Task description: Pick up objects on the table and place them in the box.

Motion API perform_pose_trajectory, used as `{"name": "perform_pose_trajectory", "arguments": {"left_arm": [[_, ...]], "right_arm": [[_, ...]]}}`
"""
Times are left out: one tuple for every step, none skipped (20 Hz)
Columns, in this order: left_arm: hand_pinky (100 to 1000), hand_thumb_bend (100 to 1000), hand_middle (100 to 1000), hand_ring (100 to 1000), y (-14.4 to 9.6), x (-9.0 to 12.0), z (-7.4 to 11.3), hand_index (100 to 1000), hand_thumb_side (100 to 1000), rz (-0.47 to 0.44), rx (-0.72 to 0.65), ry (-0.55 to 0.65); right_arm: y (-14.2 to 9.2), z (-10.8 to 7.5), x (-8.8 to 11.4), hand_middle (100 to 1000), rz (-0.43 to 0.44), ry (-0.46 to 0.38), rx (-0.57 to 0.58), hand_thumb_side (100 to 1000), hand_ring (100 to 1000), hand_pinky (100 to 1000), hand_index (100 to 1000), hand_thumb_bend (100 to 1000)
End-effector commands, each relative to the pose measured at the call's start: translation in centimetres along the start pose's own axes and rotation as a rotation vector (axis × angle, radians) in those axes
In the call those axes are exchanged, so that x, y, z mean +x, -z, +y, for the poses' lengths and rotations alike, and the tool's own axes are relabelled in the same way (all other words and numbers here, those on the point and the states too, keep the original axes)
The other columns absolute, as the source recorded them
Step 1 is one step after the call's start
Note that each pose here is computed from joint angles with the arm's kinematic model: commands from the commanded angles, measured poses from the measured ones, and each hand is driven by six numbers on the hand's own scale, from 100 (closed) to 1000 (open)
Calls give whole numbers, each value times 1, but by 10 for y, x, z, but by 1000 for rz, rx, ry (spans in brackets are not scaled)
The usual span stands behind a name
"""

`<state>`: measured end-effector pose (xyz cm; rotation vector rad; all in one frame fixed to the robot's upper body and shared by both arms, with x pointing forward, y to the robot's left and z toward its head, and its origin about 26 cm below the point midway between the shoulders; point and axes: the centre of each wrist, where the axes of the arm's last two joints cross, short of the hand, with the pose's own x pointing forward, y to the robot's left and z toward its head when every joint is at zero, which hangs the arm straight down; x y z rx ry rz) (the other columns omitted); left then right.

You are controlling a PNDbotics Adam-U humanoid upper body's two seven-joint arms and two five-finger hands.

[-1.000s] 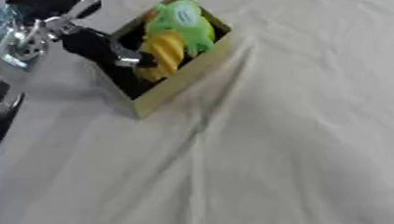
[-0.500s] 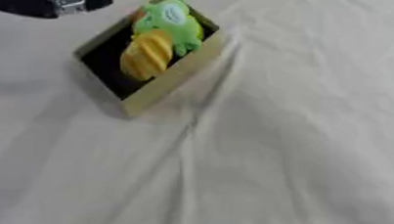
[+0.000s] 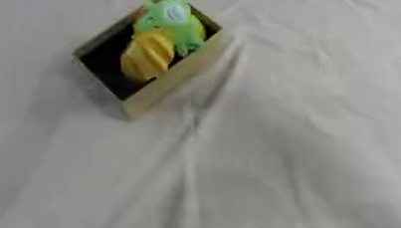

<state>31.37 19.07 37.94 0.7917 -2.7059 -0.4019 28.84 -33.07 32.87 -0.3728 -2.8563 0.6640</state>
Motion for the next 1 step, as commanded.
{"name": "perform_pose_trajectory", "arguments": {"left_arm": [[761, 465, 713, 756, -6, 4, 26, 890, 597, -73, 194, -108]], "right_arm": [[9, -5, 7, 632, -53, 9, -39, 441, 896, 902, 761, 158]]}}
